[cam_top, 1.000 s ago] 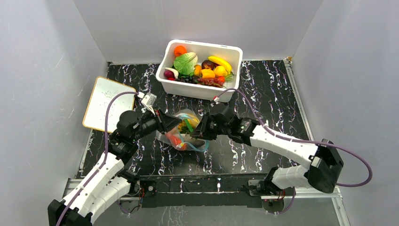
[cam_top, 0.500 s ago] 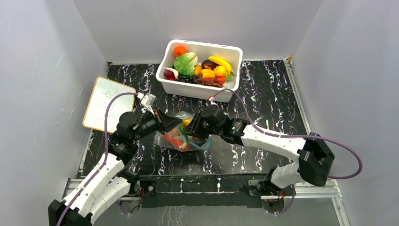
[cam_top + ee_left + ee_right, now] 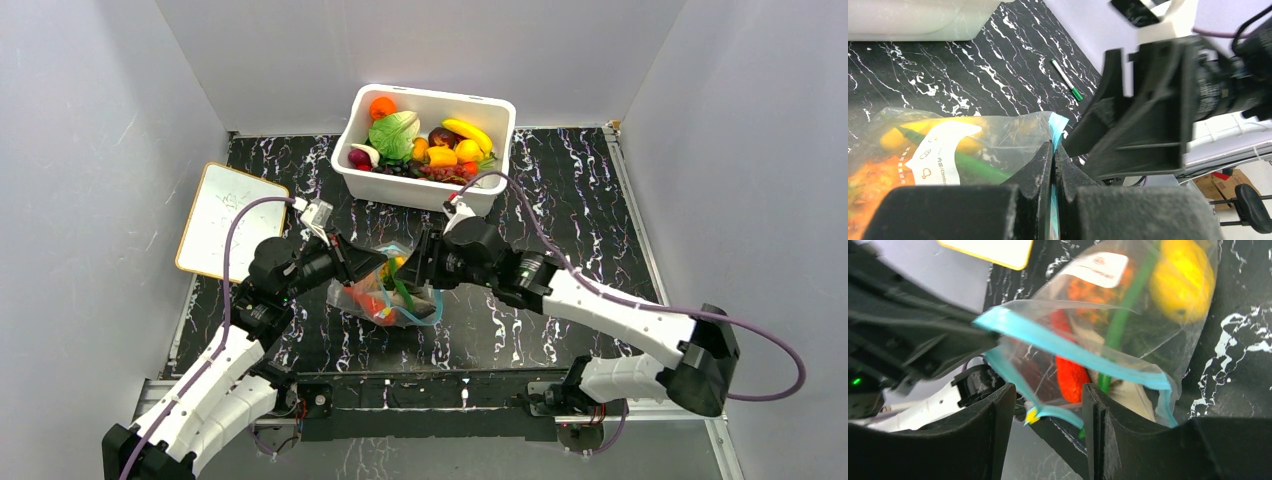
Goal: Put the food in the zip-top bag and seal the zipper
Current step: Place the fake vegetable in the zipper food storage bag, then pick up the fake fruit from the bin.
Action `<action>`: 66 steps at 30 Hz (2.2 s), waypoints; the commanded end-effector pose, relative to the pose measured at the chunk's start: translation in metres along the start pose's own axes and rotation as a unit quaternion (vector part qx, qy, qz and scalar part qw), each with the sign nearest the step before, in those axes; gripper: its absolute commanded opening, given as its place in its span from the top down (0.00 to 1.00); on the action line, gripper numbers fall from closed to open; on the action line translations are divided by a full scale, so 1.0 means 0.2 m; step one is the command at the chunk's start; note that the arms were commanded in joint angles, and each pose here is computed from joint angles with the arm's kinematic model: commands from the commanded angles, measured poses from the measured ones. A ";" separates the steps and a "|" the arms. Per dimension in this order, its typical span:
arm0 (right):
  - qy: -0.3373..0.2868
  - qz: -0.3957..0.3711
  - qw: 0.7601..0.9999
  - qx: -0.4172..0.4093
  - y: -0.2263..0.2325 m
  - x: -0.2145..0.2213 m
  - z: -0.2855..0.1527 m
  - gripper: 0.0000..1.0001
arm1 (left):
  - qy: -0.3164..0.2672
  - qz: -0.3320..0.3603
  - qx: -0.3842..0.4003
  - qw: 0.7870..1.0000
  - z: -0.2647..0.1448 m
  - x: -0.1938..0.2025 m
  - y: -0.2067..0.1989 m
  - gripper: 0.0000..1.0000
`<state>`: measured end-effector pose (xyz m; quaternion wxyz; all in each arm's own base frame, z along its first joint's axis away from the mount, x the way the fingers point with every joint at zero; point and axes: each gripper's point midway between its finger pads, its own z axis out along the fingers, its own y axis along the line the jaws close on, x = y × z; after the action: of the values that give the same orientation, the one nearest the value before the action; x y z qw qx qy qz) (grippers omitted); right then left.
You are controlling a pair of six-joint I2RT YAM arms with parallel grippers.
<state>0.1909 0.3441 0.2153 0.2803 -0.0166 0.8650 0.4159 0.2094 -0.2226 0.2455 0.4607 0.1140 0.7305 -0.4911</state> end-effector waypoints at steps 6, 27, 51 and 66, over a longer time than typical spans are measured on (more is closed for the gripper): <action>-0.099 -0.158 0.981 -0.059 0.26 -0.29 -0.33 0.51 | -0.009 0.051 -0.007 0.999 -0.02 -0.07 -0.02 1.00; -0.206 -0.333 0.897 0.204 -0.20 -1.23 -0.17 0.46 | 0.015 0.120 0.000 0.993 -0.04 -0.08 -0.05 1.00; -0.173 -0.307 0.863 0.362 -1.19 -1.87 0.54 0.31 | 0.047 0.174 -0.035 0.983 -0.05 0.01 0.09 1.00; -0.180 -0.297 0.865 0.363 -1.42 -1.92 0.69 0.27 | 0.045 0.176 -0.039 0.983 -0.04 0.00 0.10 1.00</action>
<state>0.6269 0.1809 0.1054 0.4729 -0.1087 0.8737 -0.0335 0.2147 -0.2054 0.2226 0.4897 0.2365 0.7521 -0.3722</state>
